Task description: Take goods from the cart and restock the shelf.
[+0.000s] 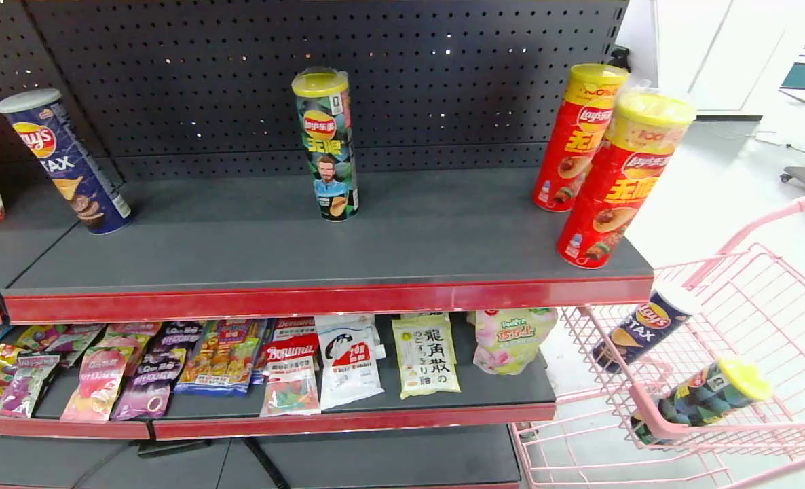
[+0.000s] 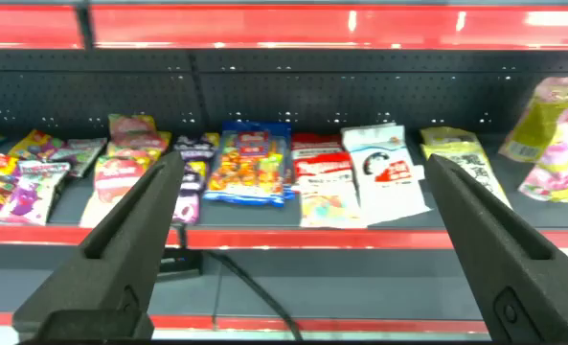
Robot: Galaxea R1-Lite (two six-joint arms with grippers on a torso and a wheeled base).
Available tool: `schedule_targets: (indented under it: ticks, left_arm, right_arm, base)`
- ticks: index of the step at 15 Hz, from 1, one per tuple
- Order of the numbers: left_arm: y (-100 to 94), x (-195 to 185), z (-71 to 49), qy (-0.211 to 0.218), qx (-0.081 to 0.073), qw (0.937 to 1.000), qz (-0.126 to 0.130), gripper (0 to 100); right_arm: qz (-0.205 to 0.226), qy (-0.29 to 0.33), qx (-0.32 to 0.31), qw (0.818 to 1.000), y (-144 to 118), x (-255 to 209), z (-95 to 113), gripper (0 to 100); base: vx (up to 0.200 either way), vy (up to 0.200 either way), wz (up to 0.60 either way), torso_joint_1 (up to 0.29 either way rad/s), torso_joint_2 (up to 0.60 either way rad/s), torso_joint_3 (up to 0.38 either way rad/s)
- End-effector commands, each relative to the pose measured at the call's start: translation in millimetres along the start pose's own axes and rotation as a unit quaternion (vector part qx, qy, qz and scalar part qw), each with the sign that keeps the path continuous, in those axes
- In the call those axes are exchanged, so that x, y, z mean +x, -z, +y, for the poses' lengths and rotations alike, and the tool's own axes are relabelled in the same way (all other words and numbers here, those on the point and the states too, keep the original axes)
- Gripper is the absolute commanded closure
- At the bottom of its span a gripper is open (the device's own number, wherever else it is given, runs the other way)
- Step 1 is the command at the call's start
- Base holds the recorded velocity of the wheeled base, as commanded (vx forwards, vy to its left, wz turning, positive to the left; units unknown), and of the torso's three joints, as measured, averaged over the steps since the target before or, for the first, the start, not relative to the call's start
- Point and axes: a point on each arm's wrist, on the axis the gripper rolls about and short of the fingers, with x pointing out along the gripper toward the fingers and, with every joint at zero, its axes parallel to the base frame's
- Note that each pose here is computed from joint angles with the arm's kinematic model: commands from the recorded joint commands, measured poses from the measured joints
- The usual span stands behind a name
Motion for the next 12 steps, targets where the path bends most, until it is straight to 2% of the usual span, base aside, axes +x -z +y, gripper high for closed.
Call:
schedule_targets:
  ticks: [1,2,12]
  left_arm:
    - [-0.1,0.1,0.0,0.0,0.0,1.0,0.0,0]
    - [-0.1,0.1,0.0,0.0,0.0,1.0,0.0,0]
    - [-0.1,0.1,0.0,0.0,0.0,1.0,0.0,0]
  right_arm:
    - [0.0,0.0,0.0,1.0,0.0,0.0,0.0,0]
    - [0.0,0.0,0.0,1.0,0.0,0.0,0.0,0]
    - [0.0,0.0,0.0,1.0,0.0,0.0,0.0,0]
  base:
    - [0.0,0.0,0.0,0.0,0.0,0.0]
    - [0.0,0.0,0.0,0.0,0.0,0.0]
    - [0.0,0.0,-0.6,0.002,0.0,0.0]
